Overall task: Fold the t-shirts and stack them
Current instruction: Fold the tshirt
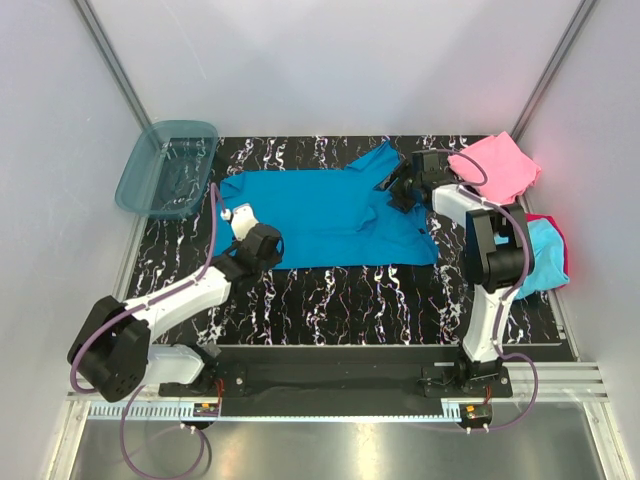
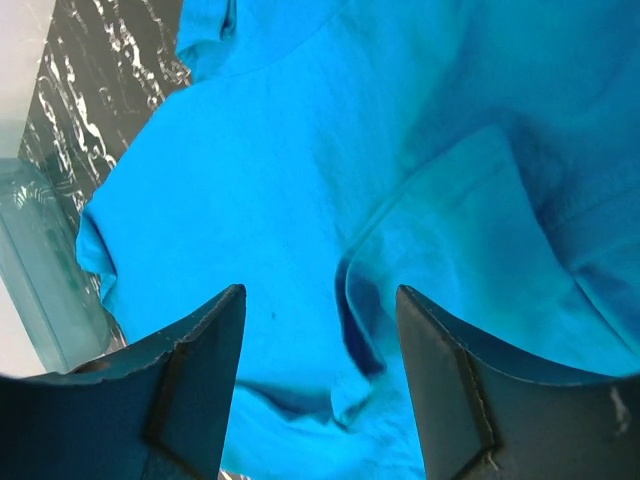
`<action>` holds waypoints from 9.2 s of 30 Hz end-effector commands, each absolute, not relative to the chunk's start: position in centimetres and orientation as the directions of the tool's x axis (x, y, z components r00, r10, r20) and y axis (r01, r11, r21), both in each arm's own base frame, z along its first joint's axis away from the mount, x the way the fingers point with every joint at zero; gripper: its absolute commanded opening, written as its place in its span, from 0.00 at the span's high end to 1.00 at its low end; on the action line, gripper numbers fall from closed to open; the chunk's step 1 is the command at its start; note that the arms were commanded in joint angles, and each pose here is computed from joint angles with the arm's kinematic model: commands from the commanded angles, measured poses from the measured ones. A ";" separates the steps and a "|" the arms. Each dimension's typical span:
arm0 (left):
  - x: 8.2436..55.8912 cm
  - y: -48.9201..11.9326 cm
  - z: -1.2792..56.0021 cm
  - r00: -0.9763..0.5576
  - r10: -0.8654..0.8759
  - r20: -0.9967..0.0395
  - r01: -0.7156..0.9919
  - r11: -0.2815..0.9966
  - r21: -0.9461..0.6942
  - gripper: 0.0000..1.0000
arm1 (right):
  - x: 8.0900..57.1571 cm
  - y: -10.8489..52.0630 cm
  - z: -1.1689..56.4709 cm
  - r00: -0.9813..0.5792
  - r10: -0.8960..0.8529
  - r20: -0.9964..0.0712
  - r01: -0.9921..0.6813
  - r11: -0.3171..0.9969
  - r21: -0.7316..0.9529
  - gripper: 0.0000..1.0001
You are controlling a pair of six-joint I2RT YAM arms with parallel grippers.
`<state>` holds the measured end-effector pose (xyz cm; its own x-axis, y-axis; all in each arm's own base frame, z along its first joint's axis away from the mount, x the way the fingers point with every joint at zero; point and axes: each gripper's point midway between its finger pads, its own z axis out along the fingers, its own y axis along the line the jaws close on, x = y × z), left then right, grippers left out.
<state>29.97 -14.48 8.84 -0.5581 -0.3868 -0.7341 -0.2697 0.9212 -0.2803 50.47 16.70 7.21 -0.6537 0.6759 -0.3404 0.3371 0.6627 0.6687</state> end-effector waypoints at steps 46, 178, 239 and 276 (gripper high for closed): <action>60.2 3.0 8.0 -0.622 -0.501 -0.602 -0.380 0.865 -0.327 0.46 | 66.6 11.5 6.1 -0.703 0.640 -0.309 0.111 0.528 0.842 0.28; 58.2 -2.9 8.1 -0.673 -0.481 -0.562 -0.315 0.874 -0.370 1.00 | 65.8 17.1 1.6 -0.768 0.549 -0.331 0.124 0.633 0.764 0.95; 59.1 -3.7 16.1 -0.512 -0.468 -0.720 -0.154 0.875 -0.459 1.00 | 69.8 6.5 18.8 -0.212 0.538 -0.816 -0.128 0.812 0.569 1.00; 50.8 -1.4 13.8 -0.540 -0.490 -0.684 -0.302 0.872 -0.386 1.00 | 56.9 4.1 17.1 -0.178 0.621 -0.763 0.043 0.780 0.625 1.00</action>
<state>51.27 -2.44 12.89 -0.5787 -0.4840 -0.6564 -0.2742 0.8735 -0.4023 57.29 5.49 14.34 -0.2835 0.6018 -0.7467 0.0447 0.7861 0.6165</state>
